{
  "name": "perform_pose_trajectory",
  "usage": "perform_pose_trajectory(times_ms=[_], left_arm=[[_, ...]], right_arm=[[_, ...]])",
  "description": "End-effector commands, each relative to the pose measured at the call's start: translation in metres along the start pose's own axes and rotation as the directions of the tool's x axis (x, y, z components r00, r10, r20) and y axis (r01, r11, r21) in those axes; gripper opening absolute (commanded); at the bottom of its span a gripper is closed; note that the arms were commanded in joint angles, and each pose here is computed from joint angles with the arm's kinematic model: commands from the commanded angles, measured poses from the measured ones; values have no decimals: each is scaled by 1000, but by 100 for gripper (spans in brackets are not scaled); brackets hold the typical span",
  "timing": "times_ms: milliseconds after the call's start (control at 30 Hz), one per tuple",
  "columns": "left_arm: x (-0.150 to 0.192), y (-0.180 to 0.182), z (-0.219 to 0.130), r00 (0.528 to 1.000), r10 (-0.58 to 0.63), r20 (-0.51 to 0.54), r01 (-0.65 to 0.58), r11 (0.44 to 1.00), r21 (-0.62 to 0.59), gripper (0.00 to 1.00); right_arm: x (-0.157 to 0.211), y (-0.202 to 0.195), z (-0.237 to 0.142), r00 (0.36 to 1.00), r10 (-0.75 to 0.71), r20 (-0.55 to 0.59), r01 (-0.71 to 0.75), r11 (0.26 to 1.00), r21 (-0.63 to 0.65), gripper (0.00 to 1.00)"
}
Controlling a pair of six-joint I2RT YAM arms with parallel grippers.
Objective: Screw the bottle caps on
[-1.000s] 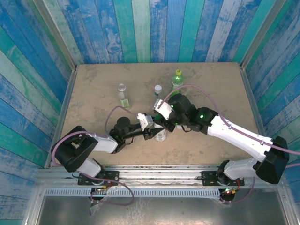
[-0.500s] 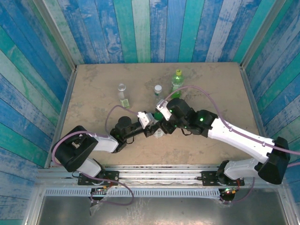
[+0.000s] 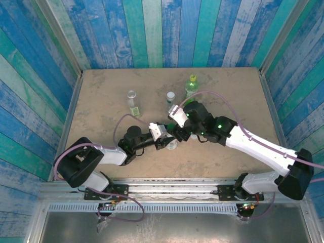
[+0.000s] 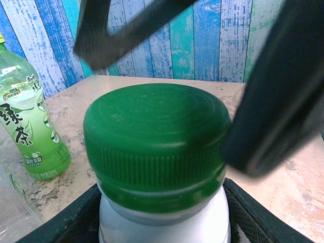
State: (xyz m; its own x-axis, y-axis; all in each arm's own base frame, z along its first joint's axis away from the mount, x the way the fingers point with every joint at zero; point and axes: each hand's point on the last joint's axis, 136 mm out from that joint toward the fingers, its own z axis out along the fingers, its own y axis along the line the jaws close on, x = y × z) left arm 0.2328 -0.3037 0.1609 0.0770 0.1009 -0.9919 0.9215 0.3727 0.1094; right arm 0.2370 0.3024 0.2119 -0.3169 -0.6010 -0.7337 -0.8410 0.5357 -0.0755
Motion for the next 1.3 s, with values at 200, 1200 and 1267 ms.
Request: perform_pose_trajectory(times_ms=[200, 1200, 1267], left_arm=[[-10, -4, -7, 999, 17, 27, -17, 1000, 8, 60], [-23, -7, -14, 996, 11, 84, -12, 1000, 7, 51], [-23, -8, -14, 997, 19, 81, -20, 1000, 12, 52]], right_arm=[[10, -2, 12, 997, 64, -35, -66, 996, -58, 42], [-15, 13, -28, 978, 157, 134, -125, 967, -221, 46], [-16, 15, -30, 979, 147, 140, -111, 966, -235, 44]])
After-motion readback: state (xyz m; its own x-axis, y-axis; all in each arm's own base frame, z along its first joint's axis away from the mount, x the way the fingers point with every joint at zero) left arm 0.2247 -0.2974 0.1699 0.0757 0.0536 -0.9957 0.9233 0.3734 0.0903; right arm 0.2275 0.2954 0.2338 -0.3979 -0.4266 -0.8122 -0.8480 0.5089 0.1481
